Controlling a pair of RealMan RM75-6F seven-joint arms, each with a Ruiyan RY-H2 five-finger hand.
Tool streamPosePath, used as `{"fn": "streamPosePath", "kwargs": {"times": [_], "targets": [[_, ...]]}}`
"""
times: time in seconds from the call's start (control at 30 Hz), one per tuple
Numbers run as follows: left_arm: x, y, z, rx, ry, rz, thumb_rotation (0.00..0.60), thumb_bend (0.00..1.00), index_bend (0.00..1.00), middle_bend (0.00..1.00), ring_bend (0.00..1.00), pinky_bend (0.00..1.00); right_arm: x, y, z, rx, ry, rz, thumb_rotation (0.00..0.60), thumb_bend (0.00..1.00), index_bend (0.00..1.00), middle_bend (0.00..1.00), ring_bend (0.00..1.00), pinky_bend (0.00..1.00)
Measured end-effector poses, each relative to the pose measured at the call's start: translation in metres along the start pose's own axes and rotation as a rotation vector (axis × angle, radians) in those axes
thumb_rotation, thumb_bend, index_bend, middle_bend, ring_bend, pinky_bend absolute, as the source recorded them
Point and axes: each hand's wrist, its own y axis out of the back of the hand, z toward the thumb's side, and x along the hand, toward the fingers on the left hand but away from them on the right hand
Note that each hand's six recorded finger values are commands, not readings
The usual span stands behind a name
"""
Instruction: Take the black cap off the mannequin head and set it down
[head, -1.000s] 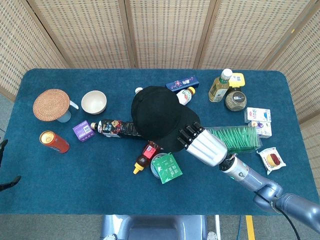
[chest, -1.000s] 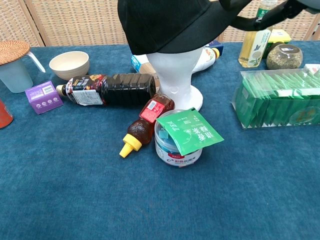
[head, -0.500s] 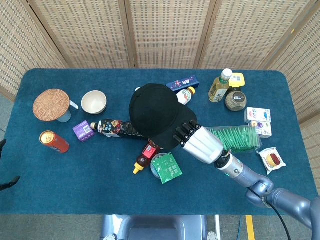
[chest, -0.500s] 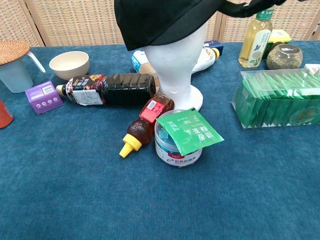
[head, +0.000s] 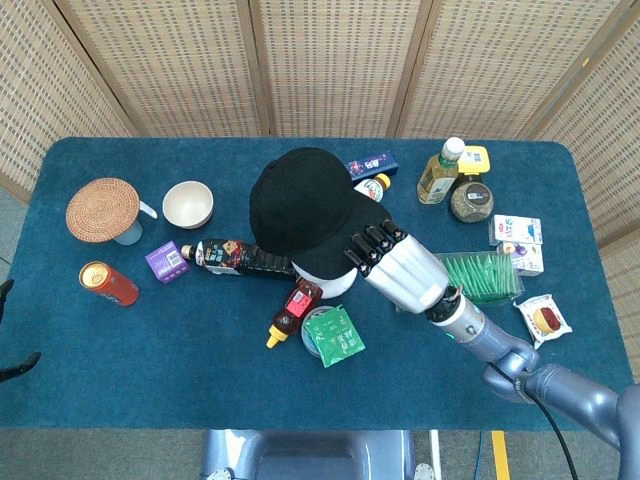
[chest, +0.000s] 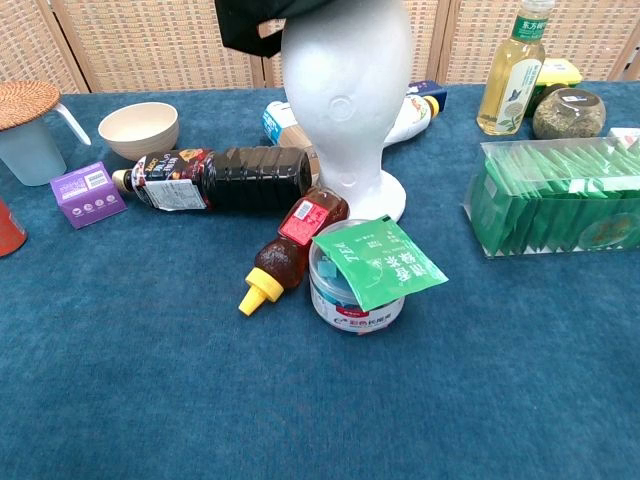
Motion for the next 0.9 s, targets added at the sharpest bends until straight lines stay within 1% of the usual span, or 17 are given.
{"fn": "streamPosePath", "kwargs": {"times": [0.13, 0.23, 0.4, 0.5, 0.6, 0.7, 0.77, 0.9], "targets": [[0.000, 0.001, 0.000, -0.003, 0.000, -0.001, 0.600, 0.09, 0.00, 0.00, 0.00, 0.07, -0.014, 0.011, -0.005, 0.019, -0.011, -0.042, 0.600, 0.37, 0.66, 0.66, 0.64, 0.74], [0.000, 0.001, 0.000, -0.004, -0.003, -0.002, 0.600, 0.09, 0.00, 0.00, 0.00, 0.07, -0.022, 0.018, -0.012, 0.040, -0.032, -0.059, 0.600, 0.37, 0.66, 0.66, 0.64, 0.74], [-0.001, 0.002, -0.001, -0.009, -0.005, -0.002, 0.600, 0.09, 0.00, 0.00, 0.00, 0.07, -0.029, 0.022, -0.028, 0.079, -0.078, -0.063, 0.600, 0.37, 0.66, 0.66, 0.64, 0.74], [-0.001, 0.003, -0.002, -0.015, -0.005, 0.000, 0.600, 0.10, 0.00, 0.00, 0.00, 0.07, -0.027, 0.022, -0.041, 0.107, -0.116, -0.051, 0.600, 0.37, 0.67, 0.66, 0.64, 0.74], [-0.001, 0.004, -0.003, -0.018, -0.006, 0.000, 0.600, 0.09, 0.00, 0.00, 0.00, 0.07, -0.019, 0.020, -0.061, 0.151, -0.160, -0.024, 0.600, 0.37, 0.67, 0.66, 0.64, 0.74], [-0.001, 0.004, -0.003, -0.017, -0.007, -0.002, 0.600, 0.09, 0.00, 0.00, 0.00, 0.07, -0.002, 0.017, -0.087, 0.205, -0.220, 0.015, 0.600, 0.37, 0.67, 0.66, 0.64, 0.75], [-0.001, 0.003, -0.002, -0.011, -0.009, -0.002, 0.600, 0.09, 0.00, 0.00, 0.00, 0.07, 0.018, 0.016, -0.105, 0.253, -0.249, 0.047, 0.600, 0.38, 0.67, 0.66, 0.64, 0.75], [-0.002, 0.000, 0.001, -0.001, -0.012, -0.006, 0.600, 0.09, 0.00, 0.00, 0.00, 0.07, 0.060, 0.013, -0.124, 0.319, -0.259, 0.116, 0.600, 0.38, 0.67, 0.66, 0.64, 0.75]]}}
